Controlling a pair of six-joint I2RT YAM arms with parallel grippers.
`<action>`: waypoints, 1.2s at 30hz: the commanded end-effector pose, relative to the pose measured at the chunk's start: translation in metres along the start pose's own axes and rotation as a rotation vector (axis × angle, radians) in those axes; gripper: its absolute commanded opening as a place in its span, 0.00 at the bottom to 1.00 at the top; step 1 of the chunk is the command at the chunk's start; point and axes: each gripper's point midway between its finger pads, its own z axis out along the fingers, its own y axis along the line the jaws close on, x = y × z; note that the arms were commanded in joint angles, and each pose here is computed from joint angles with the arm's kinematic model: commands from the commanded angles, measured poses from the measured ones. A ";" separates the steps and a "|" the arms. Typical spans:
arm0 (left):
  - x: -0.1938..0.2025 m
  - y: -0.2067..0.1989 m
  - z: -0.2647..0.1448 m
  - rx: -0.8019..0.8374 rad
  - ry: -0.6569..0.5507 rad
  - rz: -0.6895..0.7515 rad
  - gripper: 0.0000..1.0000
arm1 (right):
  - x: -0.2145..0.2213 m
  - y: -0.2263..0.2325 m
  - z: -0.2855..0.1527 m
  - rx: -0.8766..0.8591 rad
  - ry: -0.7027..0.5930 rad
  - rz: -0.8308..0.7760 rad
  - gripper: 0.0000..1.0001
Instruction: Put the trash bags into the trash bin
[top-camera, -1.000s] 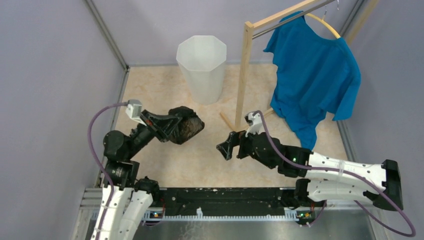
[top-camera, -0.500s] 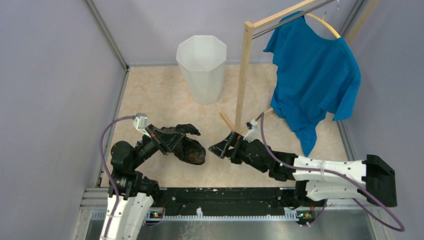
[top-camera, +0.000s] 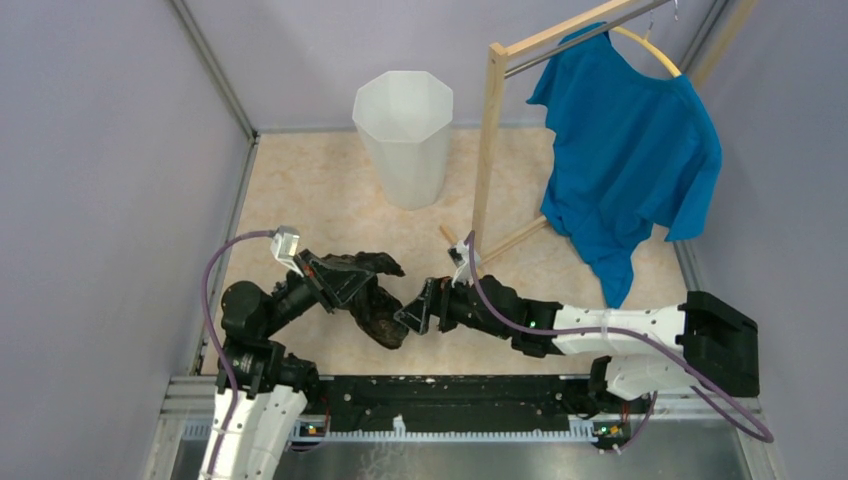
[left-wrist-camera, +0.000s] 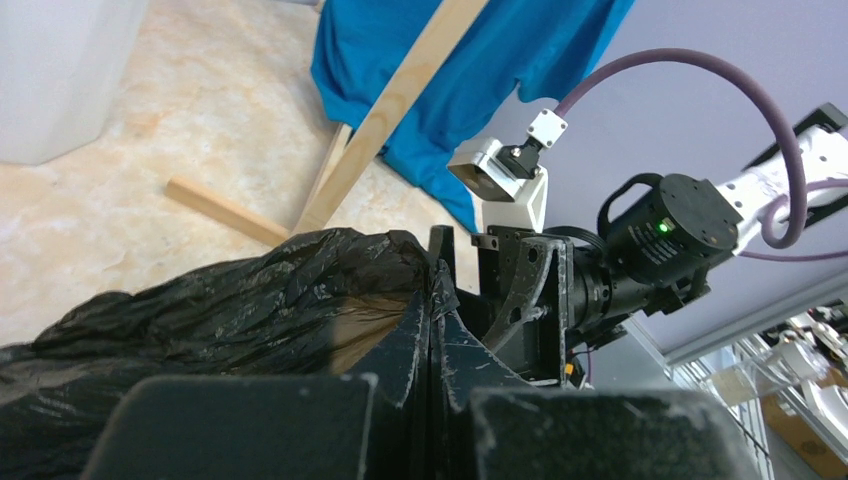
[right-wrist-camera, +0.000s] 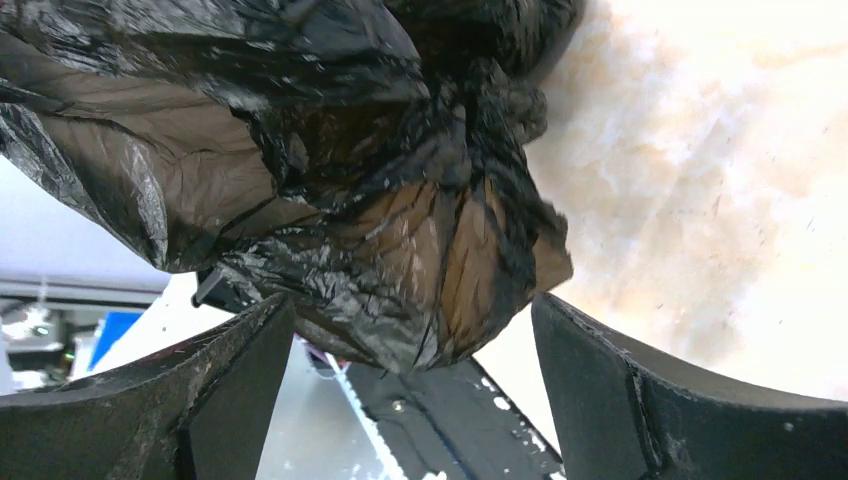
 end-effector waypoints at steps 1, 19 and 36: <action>-0.010 -0.032 -0.003 0.143 -0.004 0.069 0.00 | -0.032 0.030 -0.005 -0.074 -0.086 -0.237 0.87; -0.021 -0.036 -0.003 0.131 -0.025 0.088 0.00 | -0.056 -0.006 0.037 0.194 -0.264 -0.198 0.73; -0.023 -0.005 0.005 0.001 -0.058 0.063 0.00 | -0.052 -0.015 -0.047 0.149 -0.139 -0.402 0.83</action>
